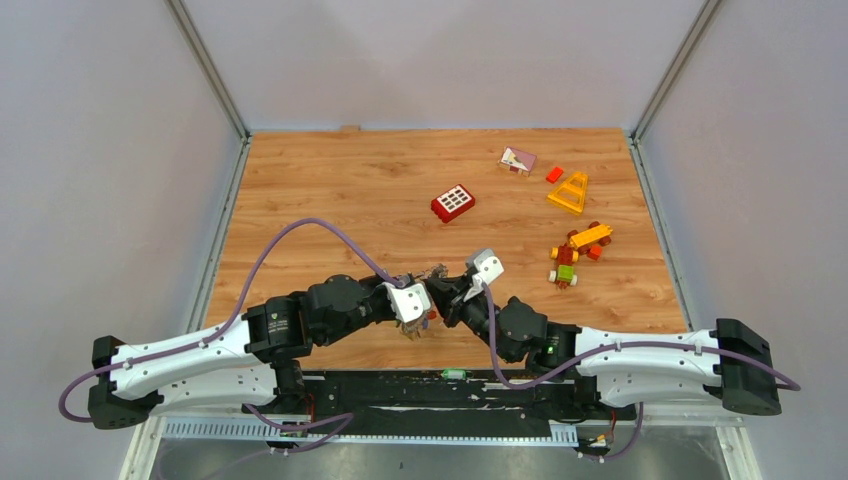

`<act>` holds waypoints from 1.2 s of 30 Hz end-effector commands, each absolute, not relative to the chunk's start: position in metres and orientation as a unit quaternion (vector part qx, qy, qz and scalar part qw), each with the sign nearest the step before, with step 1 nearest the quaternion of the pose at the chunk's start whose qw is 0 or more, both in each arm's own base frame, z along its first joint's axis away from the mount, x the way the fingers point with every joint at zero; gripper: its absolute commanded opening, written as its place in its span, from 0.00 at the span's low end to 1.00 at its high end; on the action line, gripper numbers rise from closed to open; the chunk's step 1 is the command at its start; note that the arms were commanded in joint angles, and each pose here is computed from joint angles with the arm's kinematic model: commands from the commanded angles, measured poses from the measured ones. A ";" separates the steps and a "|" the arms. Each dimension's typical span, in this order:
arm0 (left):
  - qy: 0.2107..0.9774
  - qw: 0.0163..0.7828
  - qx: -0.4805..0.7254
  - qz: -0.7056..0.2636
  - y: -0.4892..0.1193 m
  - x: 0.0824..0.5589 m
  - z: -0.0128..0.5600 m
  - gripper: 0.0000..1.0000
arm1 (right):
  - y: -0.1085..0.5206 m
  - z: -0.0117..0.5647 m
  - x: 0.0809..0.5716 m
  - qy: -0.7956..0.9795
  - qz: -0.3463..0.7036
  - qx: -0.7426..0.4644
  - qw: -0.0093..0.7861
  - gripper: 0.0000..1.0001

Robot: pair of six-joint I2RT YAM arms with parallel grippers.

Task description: Remove the keys from the keyring

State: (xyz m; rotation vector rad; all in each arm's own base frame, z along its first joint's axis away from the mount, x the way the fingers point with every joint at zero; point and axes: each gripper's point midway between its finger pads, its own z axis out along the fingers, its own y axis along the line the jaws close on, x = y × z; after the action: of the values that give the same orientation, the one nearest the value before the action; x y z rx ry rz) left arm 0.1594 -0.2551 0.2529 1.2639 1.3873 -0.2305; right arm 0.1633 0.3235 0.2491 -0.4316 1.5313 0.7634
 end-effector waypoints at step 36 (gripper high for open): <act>0.612 0.588 0.483 -0.215 -0.288 0.145 0.248 0.00 | 0.268 0.298 0.179 0.621 0.344 -0.077 0.700 0.00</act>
State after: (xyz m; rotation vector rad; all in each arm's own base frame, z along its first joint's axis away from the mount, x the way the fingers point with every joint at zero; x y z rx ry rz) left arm 0.1512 -0.2776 0.2417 1.1693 1.4337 -0.4035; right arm 0.1667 0.2894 0.2676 -0.3113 1.4616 0.7816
